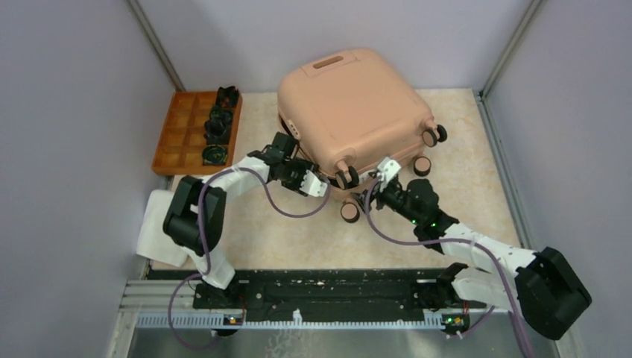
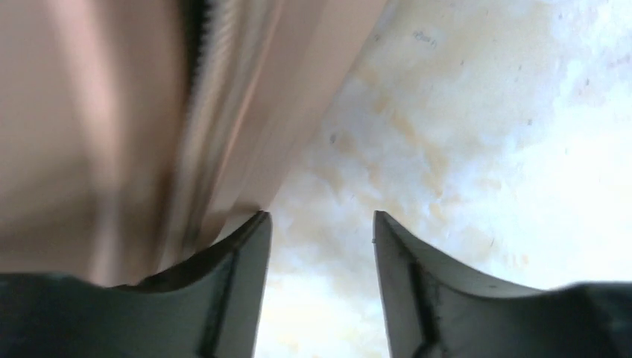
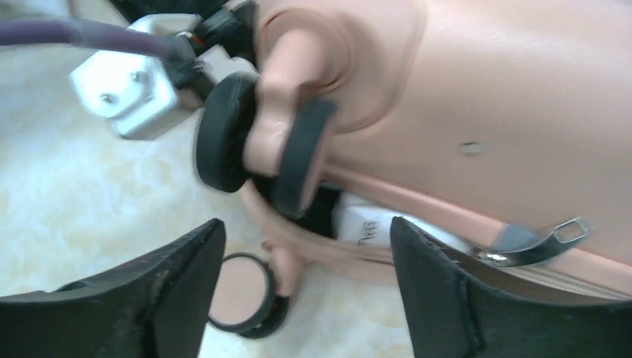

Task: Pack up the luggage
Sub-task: Zip the luggage at the center of the board.

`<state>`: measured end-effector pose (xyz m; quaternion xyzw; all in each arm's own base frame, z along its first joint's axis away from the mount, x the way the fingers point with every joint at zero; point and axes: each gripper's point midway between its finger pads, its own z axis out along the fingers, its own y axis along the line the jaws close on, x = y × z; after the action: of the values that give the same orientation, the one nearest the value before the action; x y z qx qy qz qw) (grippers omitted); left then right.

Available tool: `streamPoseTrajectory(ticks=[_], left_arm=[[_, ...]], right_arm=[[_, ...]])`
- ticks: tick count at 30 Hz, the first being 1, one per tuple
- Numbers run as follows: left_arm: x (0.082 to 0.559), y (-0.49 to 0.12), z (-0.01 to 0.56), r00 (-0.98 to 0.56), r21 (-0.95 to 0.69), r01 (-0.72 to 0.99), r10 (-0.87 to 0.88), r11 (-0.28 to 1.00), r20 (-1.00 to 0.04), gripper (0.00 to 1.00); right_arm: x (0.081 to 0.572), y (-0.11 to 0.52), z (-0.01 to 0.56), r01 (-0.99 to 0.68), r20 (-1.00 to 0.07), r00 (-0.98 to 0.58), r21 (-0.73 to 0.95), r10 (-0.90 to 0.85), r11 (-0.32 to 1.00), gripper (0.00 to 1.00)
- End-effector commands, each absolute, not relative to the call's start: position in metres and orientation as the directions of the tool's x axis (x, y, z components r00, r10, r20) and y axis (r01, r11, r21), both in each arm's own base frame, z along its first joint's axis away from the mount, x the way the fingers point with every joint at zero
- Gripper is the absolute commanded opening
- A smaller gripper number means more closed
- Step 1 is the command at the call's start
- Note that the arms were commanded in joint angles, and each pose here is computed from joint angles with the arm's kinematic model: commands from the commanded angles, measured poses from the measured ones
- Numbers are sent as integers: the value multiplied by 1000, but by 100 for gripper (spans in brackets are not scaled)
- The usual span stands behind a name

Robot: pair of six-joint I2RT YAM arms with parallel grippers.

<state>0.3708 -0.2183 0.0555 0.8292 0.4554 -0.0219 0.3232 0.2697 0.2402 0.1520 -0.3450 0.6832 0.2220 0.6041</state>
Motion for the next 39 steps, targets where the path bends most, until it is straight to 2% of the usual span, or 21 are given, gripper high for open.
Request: streamPoseTrajectory(ticks=[1,4,8,11,13,18,22,25,28,30,33,34,37,39], left_arm=[[385,-212,148,574,646,729,716,-227,-397,66],[393,-186,174,462,591,801,732,-100,-502,69],[433,-141,193,303,549,829,744,102,-596,68],[448,-133,177,268,534,837,763,117,-588,70],[469,-132,179,233,545,813,743,204,-627,73],[516,-130,177,62,410,840,688,355,-723,77],[575,-115,180,-85,338,781,627,525,-775,71],[625,-98,203,-121,334,674,544,659,-830,62],[655,-85,204,-122,344,597,506,725,-854,58],[670,-71,207,-122,369,510,490,777,-863,61],[688,-55,211,-99,386,395,457,834,-884,81],[696,-53,207,-90,388,373,449,843,-889,83],[709,-76,201,-77,314,439,384,842,-920,95],[707,-98,190,-82,233,515,318,825,-945,98]], right_arm=[[284,232,217,-688,-994,-88,103,58,718,97],[285,228,237,-665,-989,-108,147,101,733,99],[289,214,254,-574,-969,-151,247,196,781,99],[290,202,259,-495,-943,-187,332,275,803,99],[291,195,263,-457,-936,-195,352,294,817,99],[289,189,262,-420,-925,-229,374,301,827,99],[294,170,248,-291,-897,-262,425,355,857,99],[299,138,232,-83,-847,-290,487,446,870,97],[293,113,213,93,-779,-327,536,534,839,92],[289,105,207,154,-757,-316,554,572,818,90],[290,97,202,206,-745,-293,563,600,800,88],[292,96,199,217,-740,-294,565,605,796,87],[297,102,189,223,-723,-324,568,610,792,87],[303,111,182,204,-711,-348,578,611,790,86]])
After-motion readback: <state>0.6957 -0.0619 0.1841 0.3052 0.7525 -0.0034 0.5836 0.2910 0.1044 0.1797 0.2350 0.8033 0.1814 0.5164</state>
